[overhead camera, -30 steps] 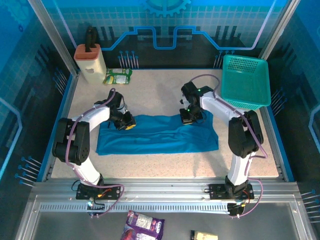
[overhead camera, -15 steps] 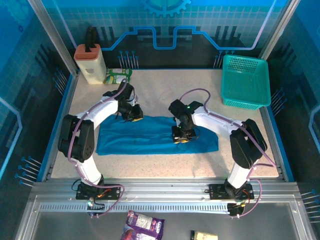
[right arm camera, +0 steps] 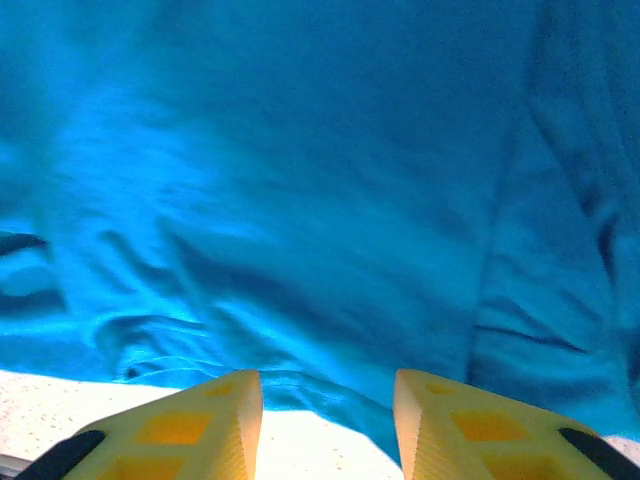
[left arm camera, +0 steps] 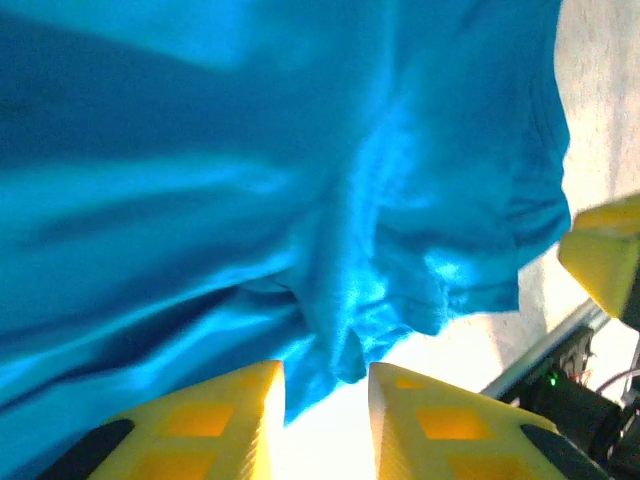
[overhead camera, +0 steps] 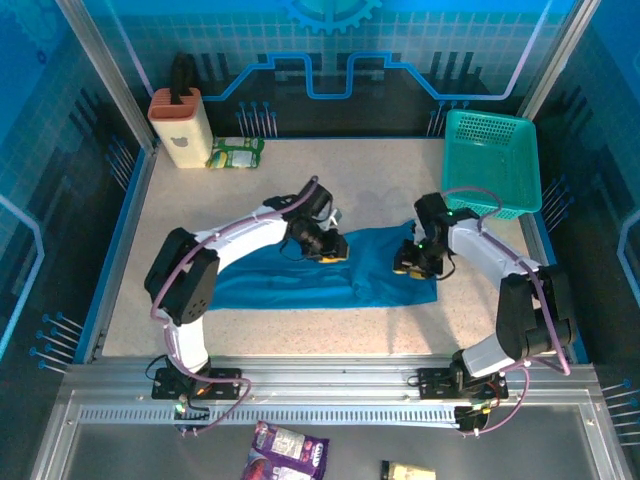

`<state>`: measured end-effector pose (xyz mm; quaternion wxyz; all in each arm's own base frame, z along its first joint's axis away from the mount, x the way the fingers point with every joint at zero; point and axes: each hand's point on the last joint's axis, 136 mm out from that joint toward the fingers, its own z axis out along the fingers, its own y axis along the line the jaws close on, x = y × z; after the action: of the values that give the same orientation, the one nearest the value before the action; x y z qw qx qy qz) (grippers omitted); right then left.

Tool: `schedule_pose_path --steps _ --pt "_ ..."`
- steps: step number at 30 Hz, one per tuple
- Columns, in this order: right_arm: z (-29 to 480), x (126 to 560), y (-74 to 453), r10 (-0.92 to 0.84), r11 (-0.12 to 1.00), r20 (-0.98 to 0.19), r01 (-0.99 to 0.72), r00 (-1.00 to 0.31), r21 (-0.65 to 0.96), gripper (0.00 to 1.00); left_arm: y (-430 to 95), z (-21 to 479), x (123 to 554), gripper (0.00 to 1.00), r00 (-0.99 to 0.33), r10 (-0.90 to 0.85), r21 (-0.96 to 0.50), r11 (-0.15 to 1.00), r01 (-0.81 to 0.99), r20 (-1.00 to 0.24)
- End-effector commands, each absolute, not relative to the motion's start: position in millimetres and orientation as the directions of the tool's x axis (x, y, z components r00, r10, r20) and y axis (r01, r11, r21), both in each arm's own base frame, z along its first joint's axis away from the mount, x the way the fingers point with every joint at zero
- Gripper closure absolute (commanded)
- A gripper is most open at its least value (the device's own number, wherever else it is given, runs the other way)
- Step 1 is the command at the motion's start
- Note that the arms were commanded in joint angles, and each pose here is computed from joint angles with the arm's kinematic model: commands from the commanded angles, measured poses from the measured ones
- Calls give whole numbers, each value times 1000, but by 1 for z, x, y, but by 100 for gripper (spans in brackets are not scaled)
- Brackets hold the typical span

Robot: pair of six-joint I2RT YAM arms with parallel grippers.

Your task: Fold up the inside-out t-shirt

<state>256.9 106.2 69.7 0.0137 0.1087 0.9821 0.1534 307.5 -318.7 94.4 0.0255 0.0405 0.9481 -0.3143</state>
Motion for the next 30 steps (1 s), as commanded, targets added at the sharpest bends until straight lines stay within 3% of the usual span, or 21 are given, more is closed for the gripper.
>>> schedule_pose_path --steps 1,12,17,21,25,27,30 --pt "66 252 107 221 895 12 208 -975 395 59 -352 89 297 69 -997 72 -655 754 57 -4" --pt "28 231 90 250 888 82 262 -965 377 56 -352 44 278 67 -993 84 -579 815 20 83" --pt "23 234 97 253 868 88 266 -964 419 60 -352 39 276 67 -992 80 -575 818 12 93" --pt "24 236 99 250 864 86 262 -964 429 70 -343 36 277 65 -994 63 -536 844 8 84" --pt "30 237 99 249 864 69 254 -966 435 89 -346 32 275 62 -992 71 -543 840 3 105" --pt "35 237 99 247 864 63 249 -967 438 98 -352 34 275 64 -992 67 -576 818 -8 108" --pt "43 237 99 245 863 51 242 -968 444 100 -358 37 278 72 -993 63 -602 798 -11 103"
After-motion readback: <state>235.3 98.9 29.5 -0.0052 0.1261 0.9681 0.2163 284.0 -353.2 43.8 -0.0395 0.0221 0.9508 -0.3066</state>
